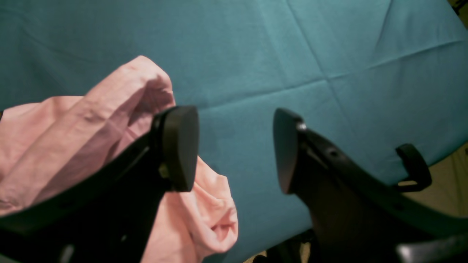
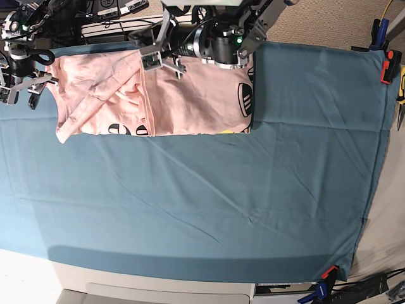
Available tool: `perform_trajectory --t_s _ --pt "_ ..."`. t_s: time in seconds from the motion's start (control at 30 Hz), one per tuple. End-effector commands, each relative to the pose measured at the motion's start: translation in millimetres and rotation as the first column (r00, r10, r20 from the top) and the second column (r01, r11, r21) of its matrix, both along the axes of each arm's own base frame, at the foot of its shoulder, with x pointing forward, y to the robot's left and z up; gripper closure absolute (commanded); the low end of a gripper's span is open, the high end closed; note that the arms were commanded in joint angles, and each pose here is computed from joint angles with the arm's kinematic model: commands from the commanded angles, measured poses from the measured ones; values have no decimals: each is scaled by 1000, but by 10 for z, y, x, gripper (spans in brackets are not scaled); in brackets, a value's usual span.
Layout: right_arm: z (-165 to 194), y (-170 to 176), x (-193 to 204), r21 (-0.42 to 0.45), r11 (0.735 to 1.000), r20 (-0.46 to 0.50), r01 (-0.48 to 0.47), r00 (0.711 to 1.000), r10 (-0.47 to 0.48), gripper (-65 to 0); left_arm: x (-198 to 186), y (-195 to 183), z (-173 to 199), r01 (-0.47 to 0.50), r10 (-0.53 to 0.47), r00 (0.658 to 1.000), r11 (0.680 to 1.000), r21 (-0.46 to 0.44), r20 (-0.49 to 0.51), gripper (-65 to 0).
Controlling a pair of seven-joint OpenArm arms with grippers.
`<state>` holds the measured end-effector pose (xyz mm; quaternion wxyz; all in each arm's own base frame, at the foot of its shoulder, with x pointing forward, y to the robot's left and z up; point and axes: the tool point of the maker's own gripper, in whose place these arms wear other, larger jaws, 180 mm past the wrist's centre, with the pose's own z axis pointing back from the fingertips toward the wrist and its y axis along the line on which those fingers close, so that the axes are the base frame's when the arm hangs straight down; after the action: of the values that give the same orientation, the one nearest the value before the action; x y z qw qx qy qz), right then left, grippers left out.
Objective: Fold the T-shirt properly
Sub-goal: 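Release the fabric and raise the left gripper above the shirt, then grasp the folded shirt's end with the right gripper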
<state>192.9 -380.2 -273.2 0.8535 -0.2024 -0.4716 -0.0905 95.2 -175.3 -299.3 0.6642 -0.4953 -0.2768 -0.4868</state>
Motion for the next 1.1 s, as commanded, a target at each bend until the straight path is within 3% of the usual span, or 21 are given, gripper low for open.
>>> perform_trajectory --t_s 0.0,0.1,0.17,0.3,0.37,0.47,0.53,0.57,0.63,0.77,0.87,0.97,1.07 --pt "161 -16 61 -34 999 49 -16 999 18 -326 15 -57 184 4 -3 1000 997 -76 10 0" --pt "189 -35 78 -50 998 36 -32 999 34 -326 33 -52 185 -1 2 1000 997 -76 9 0" --pt "195 -112 72 -70 997 -36 -42 999 40 -326 40 -39 166 -2 2 1000 998 -65 9 0" --pt "375 -411 115 -184 982 -121 -52 992 30 -327 9 -32 151 20 -18 1000 998 -58 20 0" --pt "411 -584 161 -194 980 -129 -41 991 15 -336 9 -31 149 20 -18 1000 998 -57 20 -90" --pt "251 -756 253 -75 997 -143 -36 989 25 -355 13 -32 150 18 -16 1000 998 -58 22 -247" --pt "35 -747 308 98 993 -172 -63 982 79 -355 33 -30 135 11 -9 999 999 -51 35 -294" --pt "-69 -694 336 202 975 -174 -89 977 125 -355 47 -29 128 6 -4 999 999 -47 43 -299" --pt "-206 -589 390 379 914 -133 -146 969 210 -355 72 -27 110 -3 5 998 999 -38 59 -299" --pt "-329 -485 378 624 752 -6 -214 960 278 -355 77 -15 71 -6 7 998 1000 -19 69 -298" --pt "-414 -492 298 726 660 29 -191 968 249 -356 68 -16 71 -6 8 998 1000 -20 65 -299" --pt "-488 -494 247 790 587 64 -177 976 208 -356 71 -19 75 -6 8 998 1000 -22 66 -298" --pt "-555 -504 229 823 545 79 -162 982 173 -356 67 -27 82 -5 7 998 1000 -24 66 -299"
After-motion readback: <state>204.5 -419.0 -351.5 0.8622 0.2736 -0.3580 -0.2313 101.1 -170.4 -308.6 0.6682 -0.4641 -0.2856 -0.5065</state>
